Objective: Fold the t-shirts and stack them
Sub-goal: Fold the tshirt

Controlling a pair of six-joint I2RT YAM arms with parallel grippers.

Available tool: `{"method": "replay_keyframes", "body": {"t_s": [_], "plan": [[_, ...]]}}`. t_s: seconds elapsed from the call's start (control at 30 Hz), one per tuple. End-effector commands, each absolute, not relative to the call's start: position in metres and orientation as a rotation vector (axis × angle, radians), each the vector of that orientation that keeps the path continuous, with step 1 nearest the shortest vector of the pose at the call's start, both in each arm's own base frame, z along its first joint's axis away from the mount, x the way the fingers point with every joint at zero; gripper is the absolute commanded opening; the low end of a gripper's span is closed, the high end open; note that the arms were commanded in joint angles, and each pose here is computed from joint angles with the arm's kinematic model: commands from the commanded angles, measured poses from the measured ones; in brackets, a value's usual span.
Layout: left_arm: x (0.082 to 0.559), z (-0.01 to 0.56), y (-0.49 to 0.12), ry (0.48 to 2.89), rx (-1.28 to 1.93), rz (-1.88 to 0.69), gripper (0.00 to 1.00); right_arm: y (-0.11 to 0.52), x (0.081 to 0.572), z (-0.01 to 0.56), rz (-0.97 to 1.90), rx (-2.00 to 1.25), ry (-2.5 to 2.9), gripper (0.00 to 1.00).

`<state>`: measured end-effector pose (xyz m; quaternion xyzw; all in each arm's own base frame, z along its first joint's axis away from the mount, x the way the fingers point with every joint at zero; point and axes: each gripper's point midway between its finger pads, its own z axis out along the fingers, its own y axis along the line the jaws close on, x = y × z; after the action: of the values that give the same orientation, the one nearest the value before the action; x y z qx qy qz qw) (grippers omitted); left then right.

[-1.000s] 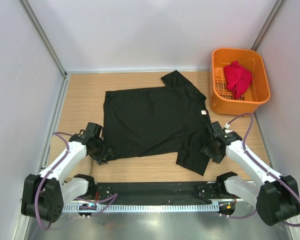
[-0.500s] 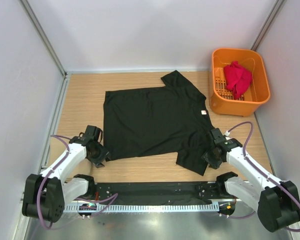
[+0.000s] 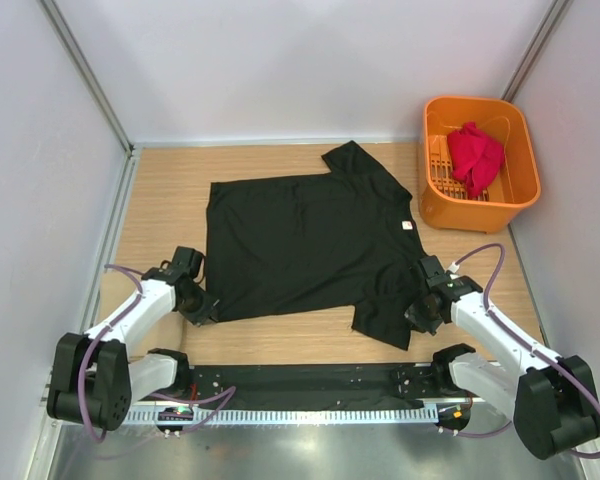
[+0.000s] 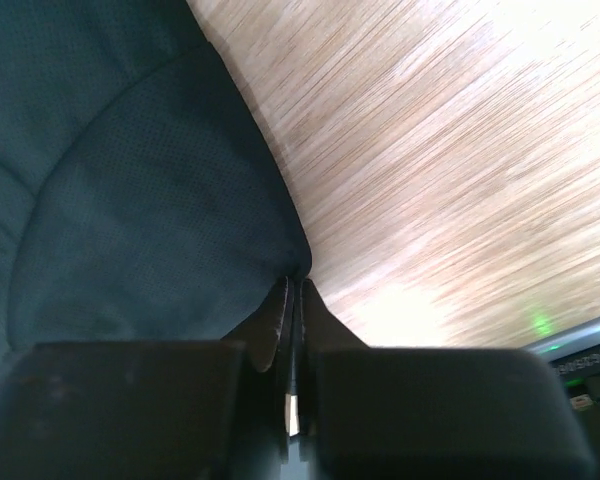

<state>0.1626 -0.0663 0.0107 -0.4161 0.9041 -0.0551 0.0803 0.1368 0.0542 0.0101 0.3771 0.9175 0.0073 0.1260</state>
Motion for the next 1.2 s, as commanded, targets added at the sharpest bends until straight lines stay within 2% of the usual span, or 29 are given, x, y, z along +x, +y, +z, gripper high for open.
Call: {"method": "replay_keyframes", "body": {"t_s": [0.0,0.23,0.57,0.73,1.03,1.17], "plan": [[0.178,0.008,-0.059,2.648,-1.212,-0.136,0.0,0.055,0.139,0.003,0.042,1.14,2.641,0.02],[0.161,0.029,-0.054,2.647,-1.224,-0.113,0.0,0.059,0.134,0.039,0.112,1.151,2.616,0.01],[0.153,0.04,-0.041,2.623,-1.264,-0.007,0.0,0.06,0.123,0.058,0.147,1.223,2.597,0.01],[0.155,0.039,-0.04,2.62,-1.262,0.004,0.0,0.046,0.127,0.076,0.083,1.24,2.504,0.02],[0.158,0.043,-0.04,2.632,-1.234,0.011,0.0,0.047,0.125,0.067,0.068,1.222,2.542,0.01],[0.18,0.068,-0.039,2.64,-1.069,-0.003,0.0,0.043,0.153,0.094,0.049,1.074,2.498,0.01]]}}
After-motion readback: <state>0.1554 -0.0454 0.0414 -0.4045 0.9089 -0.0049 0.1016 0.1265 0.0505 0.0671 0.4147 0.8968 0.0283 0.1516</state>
